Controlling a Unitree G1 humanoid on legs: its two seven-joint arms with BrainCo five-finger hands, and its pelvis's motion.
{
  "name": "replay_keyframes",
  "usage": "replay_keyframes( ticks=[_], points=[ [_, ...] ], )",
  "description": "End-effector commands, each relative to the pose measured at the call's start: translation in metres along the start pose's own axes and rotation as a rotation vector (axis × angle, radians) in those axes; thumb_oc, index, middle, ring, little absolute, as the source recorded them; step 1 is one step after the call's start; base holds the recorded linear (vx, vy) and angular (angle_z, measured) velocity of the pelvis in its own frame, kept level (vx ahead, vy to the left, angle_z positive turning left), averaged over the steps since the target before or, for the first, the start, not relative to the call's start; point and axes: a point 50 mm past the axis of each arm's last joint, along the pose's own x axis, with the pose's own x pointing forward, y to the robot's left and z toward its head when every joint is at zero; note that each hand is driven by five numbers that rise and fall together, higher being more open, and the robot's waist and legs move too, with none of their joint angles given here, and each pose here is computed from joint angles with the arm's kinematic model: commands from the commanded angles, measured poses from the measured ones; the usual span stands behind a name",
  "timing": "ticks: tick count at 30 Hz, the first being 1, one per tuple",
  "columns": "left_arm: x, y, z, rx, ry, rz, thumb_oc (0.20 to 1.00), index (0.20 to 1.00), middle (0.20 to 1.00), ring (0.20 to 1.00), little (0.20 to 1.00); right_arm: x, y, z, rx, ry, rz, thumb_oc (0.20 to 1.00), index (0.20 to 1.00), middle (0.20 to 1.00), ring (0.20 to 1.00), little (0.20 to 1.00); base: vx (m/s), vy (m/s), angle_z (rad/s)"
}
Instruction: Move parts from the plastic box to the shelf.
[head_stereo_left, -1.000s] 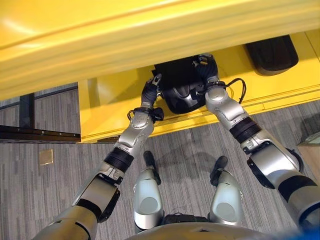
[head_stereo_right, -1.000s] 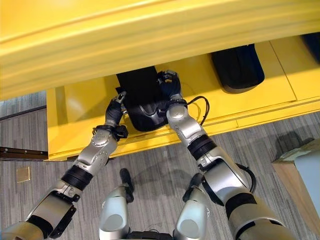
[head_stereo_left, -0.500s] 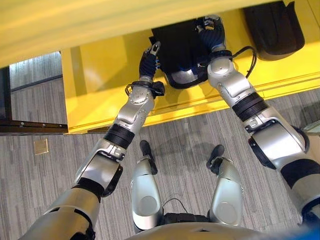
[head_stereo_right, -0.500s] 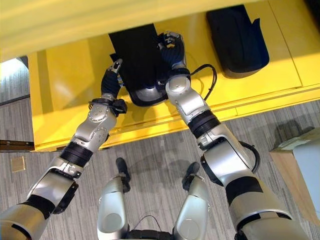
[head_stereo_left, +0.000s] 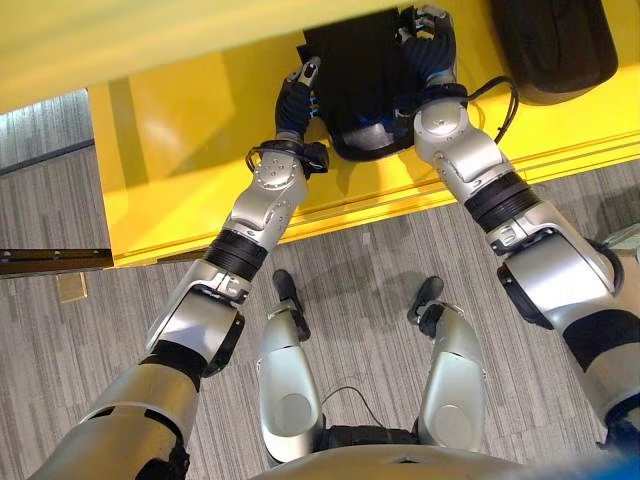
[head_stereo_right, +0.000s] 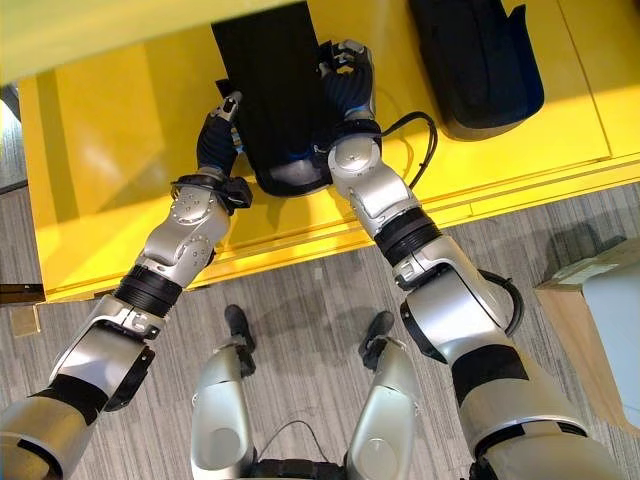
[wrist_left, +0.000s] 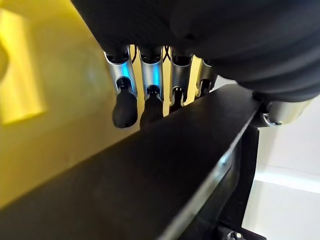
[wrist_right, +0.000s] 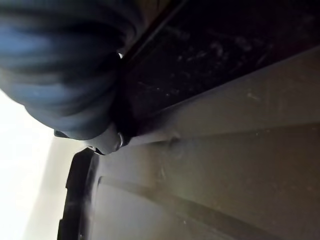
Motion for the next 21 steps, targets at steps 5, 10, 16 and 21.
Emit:
replay_keyframes(
  ticks=[5,10,16,21],
  points=[
    [0.007,-0.061,0.062,-0.062,-0.216,-0.214,1.000,1.000,1.000,1.000,1.000,-0.012,0.039,0.046,0.084,-0.139,0.098,1.000,1.000,1.000,1.000,1.000,-0.01,-0.026,0.00],
    [0.007,-0.059,0.065,-0.114,-0.258,-0.163,1.000,1.000,1.000,1.000,1.000,-0.010,0.035,0.053,-0.016,-0.229,0.047,1.000,1.000,1.000,1.000,1.000,-0.03,-0.016,0.01],
    [0.000,-0.059,0.064,-0.149,-0.305,-0.134,1.000,1.000,1.000,1.000,1.000,-0.005,0.019,0.055,-0.096,-0.245,-0.145,1.000,1.000,1.000,1.000,1.000,-0.05,-0.058,0.01],
    [-0.001,-0.057,0.066,-0.149,-0.319,-0.091,1.000,1.000,1.000,1.000,1.000,-0.004,0.012,0.058,-0.152,-0.289,-0.210,1.000,1.000,1.000,1.000,1.000,-0.04,-0.018,0.00]
  ],
)
